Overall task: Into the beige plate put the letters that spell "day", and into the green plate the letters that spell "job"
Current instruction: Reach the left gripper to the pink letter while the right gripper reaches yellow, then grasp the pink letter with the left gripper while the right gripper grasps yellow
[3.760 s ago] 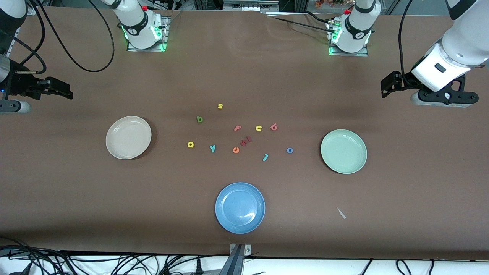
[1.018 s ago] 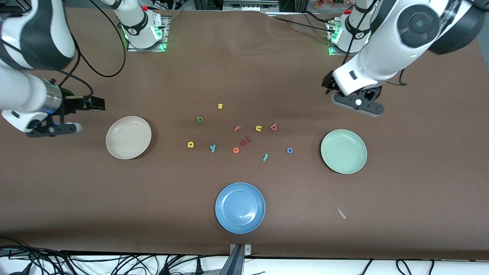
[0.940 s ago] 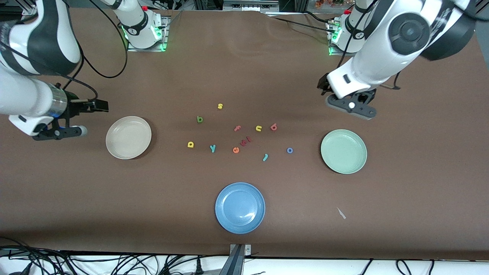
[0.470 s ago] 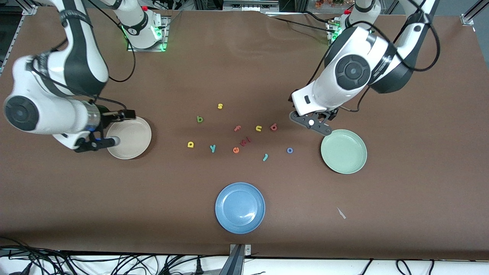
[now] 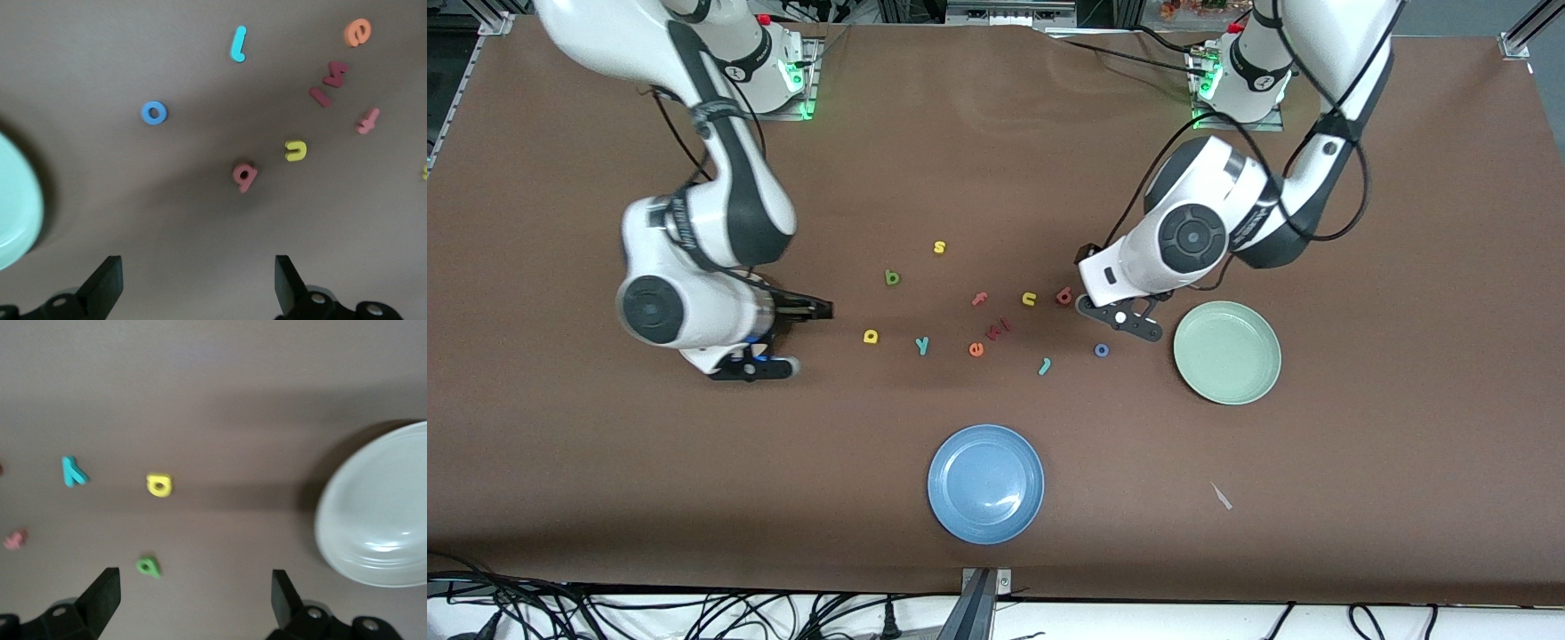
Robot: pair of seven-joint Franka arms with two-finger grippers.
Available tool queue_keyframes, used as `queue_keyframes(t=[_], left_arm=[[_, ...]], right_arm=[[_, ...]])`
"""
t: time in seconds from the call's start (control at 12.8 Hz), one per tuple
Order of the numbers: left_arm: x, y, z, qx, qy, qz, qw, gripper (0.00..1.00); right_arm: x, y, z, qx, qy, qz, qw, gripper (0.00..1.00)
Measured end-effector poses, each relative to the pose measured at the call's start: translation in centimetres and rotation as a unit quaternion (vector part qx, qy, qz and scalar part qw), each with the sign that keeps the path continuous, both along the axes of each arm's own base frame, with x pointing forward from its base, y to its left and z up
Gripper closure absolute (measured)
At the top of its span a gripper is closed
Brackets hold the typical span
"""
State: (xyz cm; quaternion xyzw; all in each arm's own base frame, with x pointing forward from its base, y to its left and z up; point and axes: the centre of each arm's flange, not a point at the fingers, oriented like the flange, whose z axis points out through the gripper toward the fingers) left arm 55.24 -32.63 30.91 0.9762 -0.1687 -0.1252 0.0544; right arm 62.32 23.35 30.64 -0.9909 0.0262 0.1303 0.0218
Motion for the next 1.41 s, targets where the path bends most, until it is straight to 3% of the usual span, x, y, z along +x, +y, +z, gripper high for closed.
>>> queue_keyframes(t=[0.31, 0.47, 0.63, 0.94, 1.17, 1.41], left_arm=[[-3.2, -0.1, -7.5, -0.007, -0.028, 0.043, 0.999, 0.00], [-5.2, -1.2, -9.9, 0.001, -0.027, 0.062, 0.998, 0.00], [-6.7, -3.2, -11.1, 0.029, -0.053, 0.066, 0.996, 0.00], [-6.4, -4.4, -12.0, 0.047, -0.090, 0.060, 0.993, 0.00], [-5.3, -5.0, -11.8, 0.039, -0.096, 0.064, 0.993, 0.00], [-5.8, -5.6, -12.8, 0.039, -0.090, 0.058, 0.994, 0.04]], right_arm=[[-2.2, 3.3, -5.4, 0.002, -0.069, -0.028, 0.997, 0.00], [-3.0, 3.1, -7.4, 0.005, -0.092, -0.031, 0.995, 0.00], [-3.7, 3.3, -8.5, 0.008, -0.111, -0.030, 0.993, 0.00], [-4.4, 3.5, -11.6, 0.004, -0.118, -0.026, 0.993, 0.00], [-4.5, 3.4, -12.5, -0.003, -0.116, -0.017, 0.993, 0.00], [-4.5, 3.4, -12.5, -0.007, -0.119, -0.011, 0.993, 0.02]])
